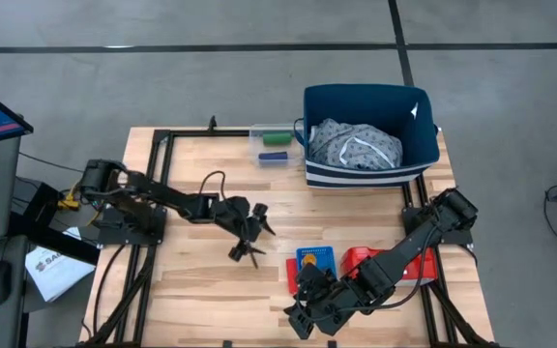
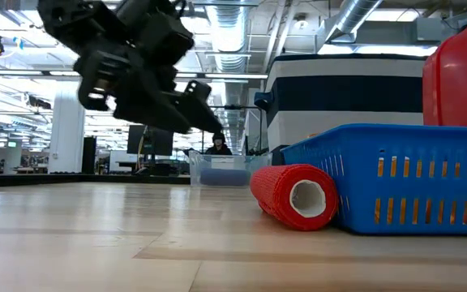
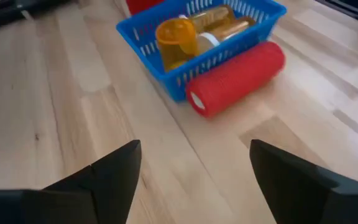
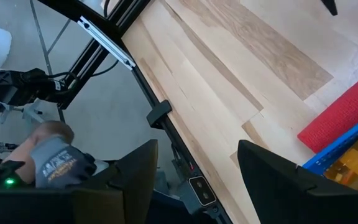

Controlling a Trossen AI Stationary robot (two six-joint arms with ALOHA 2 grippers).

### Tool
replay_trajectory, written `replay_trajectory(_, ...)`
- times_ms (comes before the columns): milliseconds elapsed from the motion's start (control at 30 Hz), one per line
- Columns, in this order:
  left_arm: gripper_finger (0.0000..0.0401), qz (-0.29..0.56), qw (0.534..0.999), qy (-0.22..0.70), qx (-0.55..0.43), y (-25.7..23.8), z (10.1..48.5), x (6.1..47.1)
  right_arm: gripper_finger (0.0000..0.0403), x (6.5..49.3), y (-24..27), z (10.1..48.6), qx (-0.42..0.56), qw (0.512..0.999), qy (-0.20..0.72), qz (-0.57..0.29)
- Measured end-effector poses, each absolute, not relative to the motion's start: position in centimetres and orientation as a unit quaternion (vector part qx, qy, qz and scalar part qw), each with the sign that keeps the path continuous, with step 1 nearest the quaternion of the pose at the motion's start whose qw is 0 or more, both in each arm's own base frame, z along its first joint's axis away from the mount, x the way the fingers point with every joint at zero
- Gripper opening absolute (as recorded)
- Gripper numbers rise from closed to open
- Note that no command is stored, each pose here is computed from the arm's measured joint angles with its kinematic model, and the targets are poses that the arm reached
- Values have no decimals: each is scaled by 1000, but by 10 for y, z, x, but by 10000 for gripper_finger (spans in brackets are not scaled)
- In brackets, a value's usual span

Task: Pick & Place Medicine items
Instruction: Put the red bandage into the transparent bin

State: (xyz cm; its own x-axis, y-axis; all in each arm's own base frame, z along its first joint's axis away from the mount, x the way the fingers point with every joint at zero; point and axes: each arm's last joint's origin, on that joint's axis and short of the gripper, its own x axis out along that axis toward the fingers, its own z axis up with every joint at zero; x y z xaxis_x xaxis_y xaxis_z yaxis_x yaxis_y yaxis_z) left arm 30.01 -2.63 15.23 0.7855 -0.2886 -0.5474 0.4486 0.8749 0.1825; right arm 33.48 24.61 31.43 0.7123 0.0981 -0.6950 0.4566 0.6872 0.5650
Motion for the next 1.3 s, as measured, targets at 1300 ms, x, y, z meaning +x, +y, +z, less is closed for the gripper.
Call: replay_trajectory(1300,217,-353,903,243,42,-26,86,371,219,329,252,314,362,852,364,-105)
